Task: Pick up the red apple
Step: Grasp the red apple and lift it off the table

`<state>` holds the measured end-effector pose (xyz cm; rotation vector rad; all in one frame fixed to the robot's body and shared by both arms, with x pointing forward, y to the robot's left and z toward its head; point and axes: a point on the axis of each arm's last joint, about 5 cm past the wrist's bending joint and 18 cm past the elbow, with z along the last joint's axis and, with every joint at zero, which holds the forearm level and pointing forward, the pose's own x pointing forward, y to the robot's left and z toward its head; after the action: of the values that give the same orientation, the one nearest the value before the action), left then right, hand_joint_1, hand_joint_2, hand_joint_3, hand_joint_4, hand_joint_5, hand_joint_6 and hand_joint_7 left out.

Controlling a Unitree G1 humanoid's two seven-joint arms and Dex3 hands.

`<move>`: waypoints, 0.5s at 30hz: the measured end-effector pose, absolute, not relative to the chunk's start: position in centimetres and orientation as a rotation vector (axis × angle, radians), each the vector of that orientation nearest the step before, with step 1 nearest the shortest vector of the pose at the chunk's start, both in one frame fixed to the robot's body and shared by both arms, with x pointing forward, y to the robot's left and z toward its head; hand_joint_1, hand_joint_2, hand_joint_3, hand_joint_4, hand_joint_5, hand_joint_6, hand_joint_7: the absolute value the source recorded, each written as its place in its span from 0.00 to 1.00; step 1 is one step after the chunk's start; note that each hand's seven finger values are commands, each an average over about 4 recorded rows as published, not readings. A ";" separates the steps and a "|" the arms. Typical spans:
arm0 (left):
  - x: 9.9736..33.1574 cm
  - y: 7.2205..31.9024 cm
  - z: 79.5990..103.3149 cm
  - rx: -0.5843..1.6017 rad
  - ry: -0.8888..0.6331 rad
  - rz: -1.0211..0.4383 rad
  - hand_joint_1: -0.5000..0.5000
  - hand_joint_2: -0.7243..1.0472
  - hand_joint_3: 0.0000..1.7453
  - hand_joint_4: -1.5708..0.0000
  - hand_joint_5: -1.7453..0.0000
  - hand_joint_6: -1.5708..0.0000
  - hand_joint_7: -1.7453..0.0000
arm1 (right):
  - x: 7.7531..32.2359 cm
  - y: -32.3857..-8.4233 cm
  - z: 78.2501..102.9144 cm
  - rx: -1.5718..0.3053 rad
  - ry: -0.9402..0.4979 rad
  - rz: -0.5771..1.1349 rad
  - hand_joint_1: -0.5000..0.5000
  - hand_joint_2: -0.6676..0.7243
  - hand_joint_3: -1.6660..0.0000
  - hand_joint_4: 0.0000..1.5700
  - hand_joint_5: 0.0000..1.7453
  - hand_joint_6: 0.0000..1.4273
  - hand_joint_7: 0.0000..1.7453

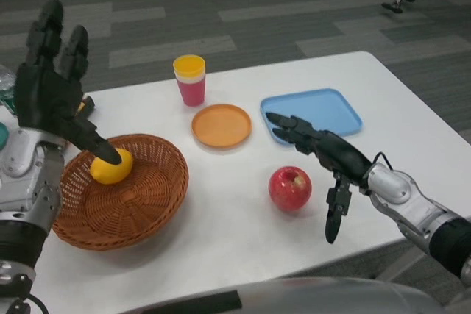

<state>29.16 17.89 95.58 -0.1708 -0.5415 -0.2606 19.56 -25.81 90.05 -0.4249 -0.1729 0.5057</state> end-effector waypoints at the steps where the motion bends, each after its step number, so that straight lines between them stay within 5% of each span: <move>1: 29.2 17.9 95.6 -0.171 -0.541 -0.260 0.00 0.10 0.05 1.00 1.00 1.00 0.92 | 20.0 -25.6 90.1 -0.452 -0.157 0.537 0.08 0.77 1.00 0.00 0.00 0.00 0.00; 15: 29.1 18.0 95.5 -0.173 -0.537 -0.253 0.00 0.10 0.03 1.00 1.00 1.00 0.92 | 23.1 -23.1 93.4 -0.917 -0.024 0.744 0.08 0.75 1.00 0.00 0.00 0.00 0.00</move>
<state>29.10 18.02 95.45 -0.1734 -0.5371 -0.2532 23.10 -23.07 93.41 -0.9174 -0.0240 0.7438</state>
